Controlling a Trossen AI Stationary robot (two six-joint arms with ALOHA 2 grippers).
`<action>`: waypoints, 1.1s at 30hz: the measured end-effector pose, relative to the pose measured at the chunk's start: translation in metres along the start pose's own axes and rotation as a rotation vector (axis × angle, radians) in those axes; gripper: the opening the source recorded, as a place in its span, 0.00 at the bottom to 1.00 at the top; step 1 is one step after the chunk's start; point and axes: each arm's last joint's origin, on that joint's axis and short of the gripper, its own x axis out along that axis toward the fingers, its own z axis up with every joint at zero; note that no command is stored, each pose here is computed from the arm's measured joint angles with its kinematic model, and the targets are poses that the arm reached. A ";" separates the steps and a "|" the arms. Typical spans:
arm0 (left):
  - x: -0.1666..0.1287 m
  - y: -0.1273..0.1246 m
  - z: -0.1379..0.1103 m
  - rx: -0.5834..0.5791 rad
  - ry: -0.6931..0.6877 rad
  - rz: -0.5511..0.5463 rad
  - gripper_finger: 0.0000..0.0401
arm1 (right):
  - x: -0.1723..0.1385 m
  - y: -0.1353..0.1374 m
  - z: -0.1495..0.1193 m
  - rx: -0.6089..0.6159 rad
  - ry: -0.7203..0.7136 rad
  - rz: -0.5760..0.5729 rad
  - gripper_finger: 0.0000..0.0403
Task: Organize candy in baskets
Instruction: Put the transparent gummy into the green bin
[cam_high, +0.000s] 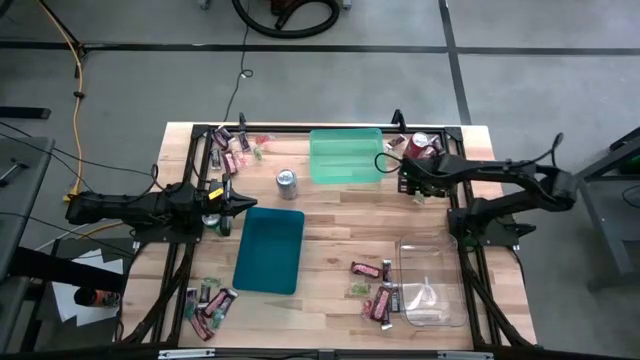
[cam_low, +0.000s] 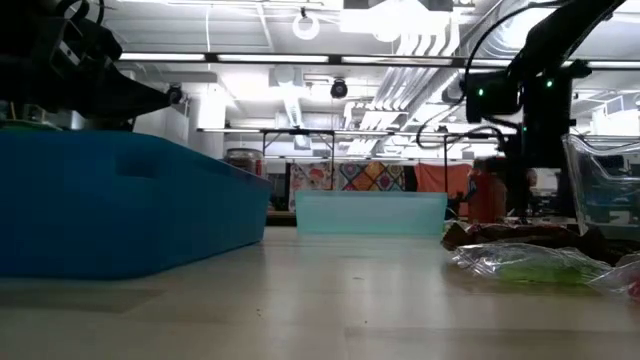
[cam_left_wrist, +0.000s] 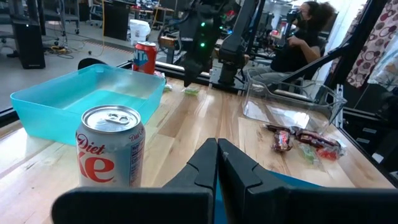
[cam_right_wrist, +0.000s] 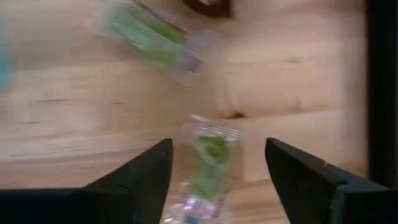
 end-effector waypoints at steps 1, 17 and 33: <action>0.000 0.000 0.000 0.000 0.000 0.000 0.00 | 0.003 0.000 0.000 0.001 0.013 -0.018 0.66; 0.000 0.000 0.000 0.000 0.000 0.000 0.00 | 0.025 0.018 0.000 -0.132 0.073 -0.003 0.41; 0.000 0.000 0.000 0.000 0.000 0.000 0.00 | -0.103 0.085 0.058 -0.308 -0.495 0.721 0.03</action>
